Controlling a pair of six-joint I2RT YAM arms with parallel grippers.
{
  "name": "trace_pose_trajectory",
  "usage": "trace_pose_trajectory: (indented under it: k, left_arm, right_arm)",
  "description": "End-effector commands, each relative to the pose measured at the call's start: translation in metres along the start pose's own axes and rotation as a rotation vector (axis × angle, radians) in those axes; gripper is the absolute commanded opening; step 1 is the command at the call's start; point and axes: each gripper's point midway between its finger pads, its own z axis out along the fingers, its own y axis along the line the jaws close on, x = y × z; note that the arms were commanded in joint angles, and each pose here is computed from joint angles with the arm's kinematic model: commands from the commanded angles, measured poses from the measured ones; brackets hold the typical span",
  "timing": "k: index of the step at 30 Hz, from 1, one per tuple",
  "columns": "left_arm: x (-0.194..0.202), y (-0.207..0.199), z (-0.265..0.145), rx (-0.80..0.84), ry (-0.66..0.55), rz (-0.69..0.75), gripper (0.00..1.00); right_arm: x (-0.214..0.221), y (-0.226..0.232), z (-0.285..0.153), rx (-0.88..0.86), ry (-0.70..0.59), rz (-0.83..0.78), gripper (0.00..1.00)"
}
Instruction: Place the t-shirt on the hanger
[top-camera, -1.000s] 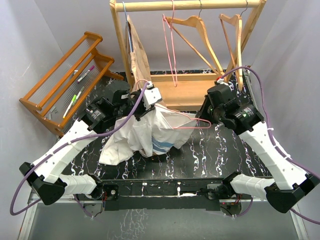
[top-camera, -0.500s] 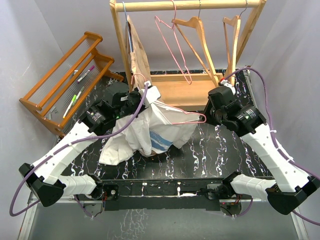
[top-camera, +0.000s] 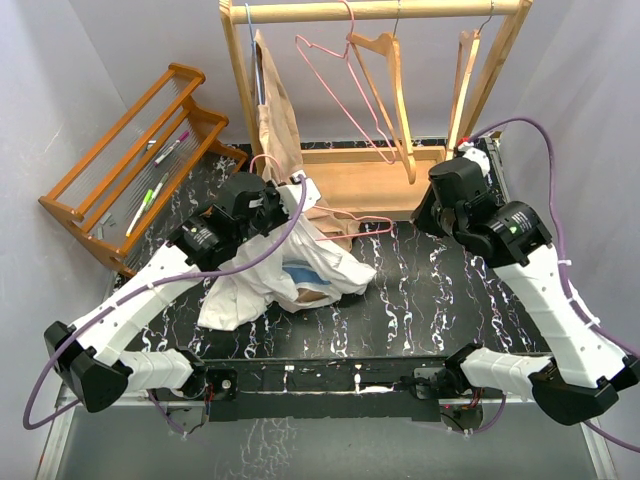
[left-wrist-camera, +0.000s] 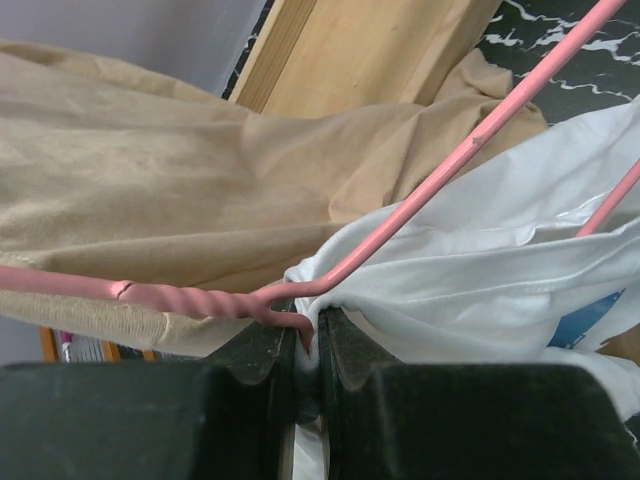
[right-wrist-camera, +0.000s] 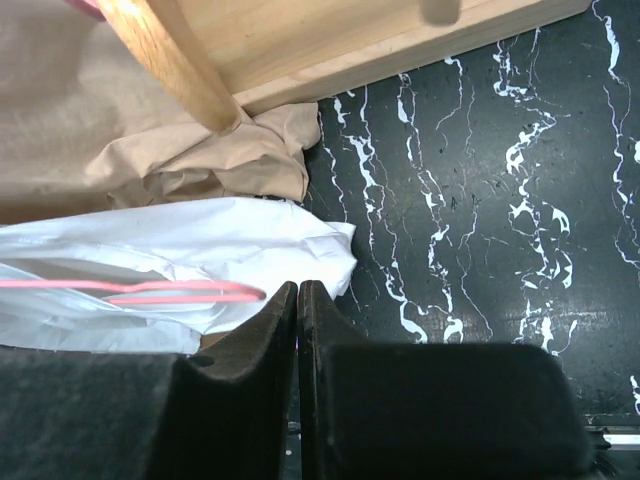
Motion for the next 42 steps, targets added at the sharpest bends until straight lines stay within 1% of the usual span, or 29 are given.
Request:
trace_pose_trajectory:
  k: [1,3,7,8,10,12,14,16,18,22,26,30,33,37,42]
  left_arm:
    - [-0.009,0.029,-0.002,-0.132,0.002,-0.043,0.00]
    - [-0.013,0.029,-0.002,-0.128,-0.012,-0.045,0.00]
    - [-0.012,0.029,-0.003,-0.125,-0.004,-0.048,0.00]
    - [-0.013,0.029,-0.005,-0.124,-0.014,-0.048,0.00]
    - [-0.014,0.030,-0.008,-0.127,-0.022,-0.042,0.00]
    - [-0.017,0.029,-0.012,-0.121,-0.042,-0.053,0.00]
    - [-0.019,0.028,-0.016,-0.119,-0.063,-0.046,0.00]
    - [-0.020,0.028,-0.018,-0.118,-0.072,-0.047,0.00]
    - [-0.019,0.025,-0.019,-0.103,-0.070,-0.047,0.00]
    - [-0.020,0.021,-0.017,-0.086,-0.076,-0.052,0.00]
    - [-0.021,0.021,-0.014,-0.081,-0.074,-0.071,0.00]
    - [-0.022,0.019,-0.012,-0.076,-0.081,-0.082,0.00]
    - [-0.022,0.012,-0.011,-0.049,-0.100,-0.084,0.00]
    - [-0.034,0.005,-0.007,-0.016,-0.173,-0.082,0.00]
    - [-0.052,-0.004,0.001,0.046,-0.264,-0.037,0.00]
  right_arm:
    - [-0.013,0.006,0.000,-0.001,-0.030,-0.023,0.08]
    - [-0.009,0.008,0.003,-0.009,-0.013,-0.029,0.08]
    - [0.010,0.005,0.013,-0.010,0.037,-0.013,0.08]
    - [0.015,0.005,0.014,-0.022,0.042,0.016,0.11]
    - [0.026,0.010,0.018,-0.071,0.069,0.068,0.25]
    - [0.044,0.011,0.025,-0.099,0.139,0.122,0.35]
    - [0.060,0.014,0.030,-0.127,0.203,0.156,0.40]
    - [0.068,0.014,0.034,-0.143,0.237,0.182,0.47]
    - [0.070,0.014,0.038,-0.169,0.254,0.205,0.52]
    - [0.074,0.015,0.050,-0.286,0.302,0.295,0.54]
    - [0.068,0.016,0.056,-0.400,0.311,0.409,0.54]
    - [0.078,0.031,0.064,-0.509,0.391,0.487,0.53]
    - [0.081,0.041,0.067,-0.569,0.445,0.492,0.51]
    - [0.093,0.045,0.073,-0.571,0.510,0.452,0.51]
    - [0.101,0.052,0.076,-0.583,0.543,0.424,0.50]
